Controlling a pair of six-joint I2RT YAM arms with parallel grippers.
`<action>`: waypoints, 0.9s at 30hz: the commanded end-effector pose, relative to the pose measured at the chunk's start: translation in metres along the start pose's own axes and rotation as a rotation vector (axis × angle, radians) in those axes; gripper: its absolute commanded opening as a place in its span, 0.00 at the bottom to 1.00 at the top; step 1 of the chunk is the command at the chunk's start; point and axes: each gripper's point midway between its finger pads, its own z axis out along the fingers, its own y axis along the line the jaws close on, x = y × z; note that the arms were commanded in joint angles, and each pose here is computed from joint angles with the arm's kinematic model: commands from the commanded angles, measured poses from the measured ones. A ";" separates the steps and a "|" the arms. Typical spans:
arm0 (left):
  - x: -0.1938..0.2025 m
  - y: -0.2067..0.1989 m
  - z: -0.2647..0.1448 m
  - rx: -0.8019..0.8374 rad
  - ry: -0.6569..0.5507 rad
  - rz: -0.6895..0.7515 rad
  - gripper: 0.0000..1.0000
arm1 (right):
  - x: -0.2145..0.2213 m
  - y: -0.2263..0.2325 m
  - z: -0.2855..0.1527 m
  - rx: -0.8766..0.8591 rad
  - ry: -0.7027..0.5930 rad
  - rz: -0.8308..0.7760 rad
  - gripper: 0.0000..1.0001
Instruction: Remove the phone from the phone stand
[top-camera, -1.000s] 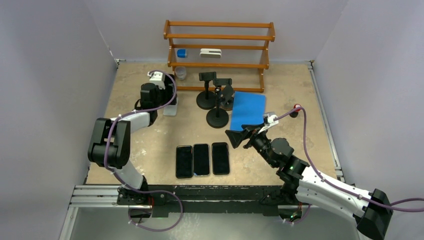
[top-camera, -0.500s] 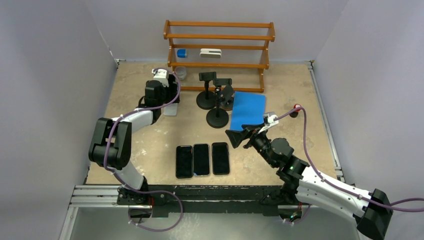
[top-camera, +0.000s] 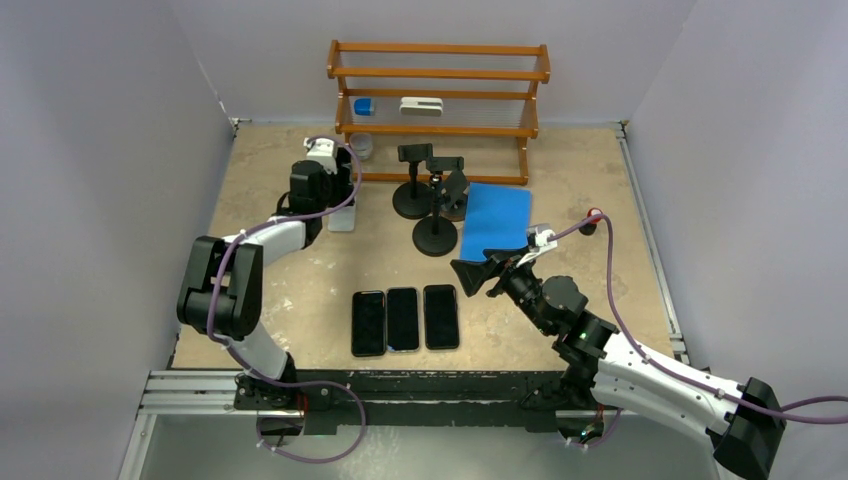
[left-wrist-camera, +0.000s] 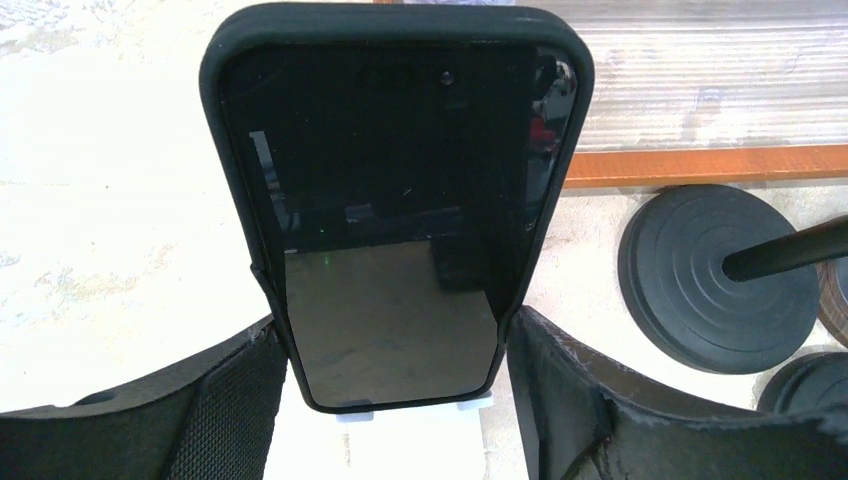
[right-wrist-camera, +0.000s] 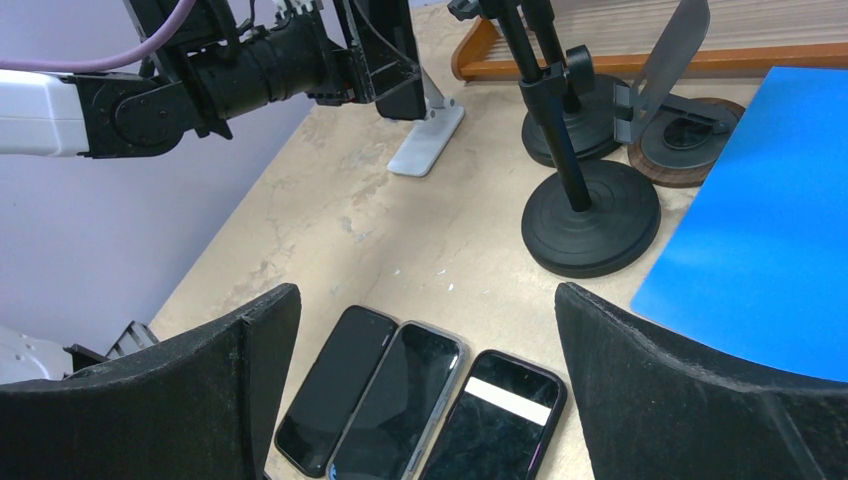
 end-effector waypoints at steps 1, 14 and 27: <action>-0.050 -0.011 -0.011 0.040 -0.128 0.002 0.67 | -0.010 0.002 0.001 -0.001 -0.042 0.000 0.98; -0.072 -0.017 -0.026 0.068 -0.172 -0.021 0.62 | -0.012 0.003 0.000 -0.001 -0.049 0.002 0.98; -0.040 -0.015 -0.020 0.064 -0.079 -0.017 0.61 | -0.015 0.002 -0.001 0.004 -0.058 0.005 0.98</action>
